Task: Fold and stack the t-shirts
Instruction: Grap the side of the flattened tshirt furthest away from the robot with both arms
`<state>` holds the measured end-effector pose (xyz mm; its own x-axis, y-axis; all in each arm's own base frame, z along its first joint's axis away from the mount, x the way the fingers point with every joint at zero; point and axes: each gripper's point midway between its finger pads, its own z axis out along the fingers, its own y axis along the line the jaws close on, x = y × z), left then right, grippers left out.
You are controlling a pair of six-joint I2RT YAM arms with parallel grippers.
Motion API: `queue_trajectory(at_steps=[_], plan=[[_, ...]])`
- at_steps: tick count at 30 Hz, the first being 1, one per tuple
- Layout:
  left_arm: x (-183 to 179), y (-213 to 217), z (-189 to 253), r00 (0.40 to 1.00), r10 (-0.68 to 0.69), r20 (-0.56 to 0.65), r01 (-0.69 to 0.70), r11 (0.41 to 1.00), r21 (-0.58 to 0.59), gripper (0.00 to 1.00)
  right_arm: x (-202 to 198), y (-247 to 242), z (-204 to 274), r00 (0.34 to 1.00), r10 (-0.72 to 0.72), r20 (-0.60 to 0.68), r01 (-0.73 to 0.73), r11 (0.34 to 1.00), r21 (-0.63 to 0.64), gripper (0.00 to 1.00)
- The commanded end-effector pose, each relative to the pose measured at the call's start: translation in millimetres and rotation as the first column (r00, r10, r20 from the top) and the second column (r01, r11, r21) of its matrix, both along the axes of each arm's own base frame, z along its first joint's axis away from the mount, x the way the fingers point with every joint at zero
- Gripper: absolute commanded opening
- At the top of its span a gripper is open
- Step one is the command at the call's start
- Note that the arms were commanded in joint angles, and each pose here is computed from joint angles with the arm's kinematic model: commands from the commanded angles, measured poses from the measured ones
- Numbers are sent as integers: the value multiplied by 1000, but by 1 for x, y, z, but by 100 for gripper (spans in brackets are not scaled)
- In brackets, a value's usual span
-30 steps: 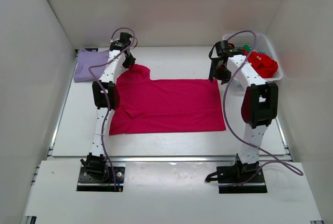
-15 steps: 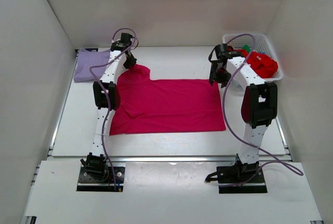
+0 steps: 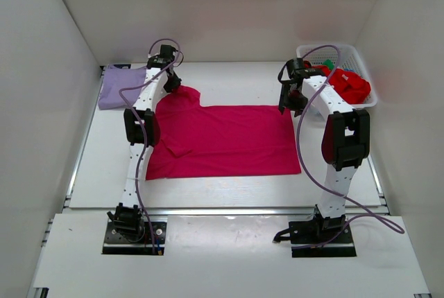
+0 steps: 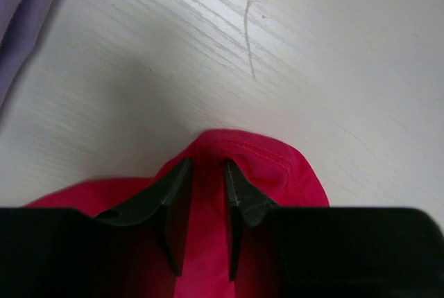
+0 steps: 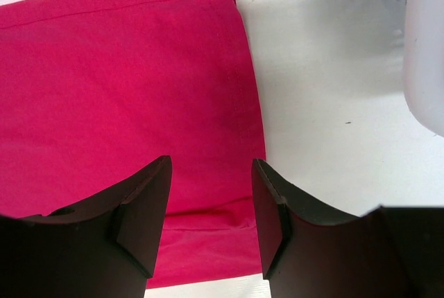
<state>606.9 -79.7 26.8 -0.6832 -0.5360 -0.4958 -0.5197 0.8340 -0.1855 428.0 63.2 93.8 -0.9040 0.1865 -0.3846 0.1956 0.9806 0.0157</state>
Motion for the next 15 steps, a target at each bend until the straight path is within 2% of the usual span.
queue_trajectory(at_steps=[1,7,9,11,13,15], plan=[[1,-1,2,1000,10,5,-10,1000,-15,36,5,1,5,999,-7,33,6,1000,6,47],[-4,-4,-10,999,18,-27,-19,999,-36,36,4,2,8,999,-9,35,9,1000,8,47],[-4,-8,-10,1000,11,-28,-12,999,-40,30,2,2,6,1000,-9,29,9,1000,8,47],[-3,-9,-8,1000,7,-19,-8,1000,-28,12,4,0,6,999,-13,35,12,1000,14,47],[-1,-14,-6,1000,-7,-6,7,1000,-20,11,2,-1,3,999,-12,33,11,1000,12,47],[0,-16,-3,1000,-19,2,19,1000,-22,16,4,2,2,999,-3,39,2,1000,26,47]])
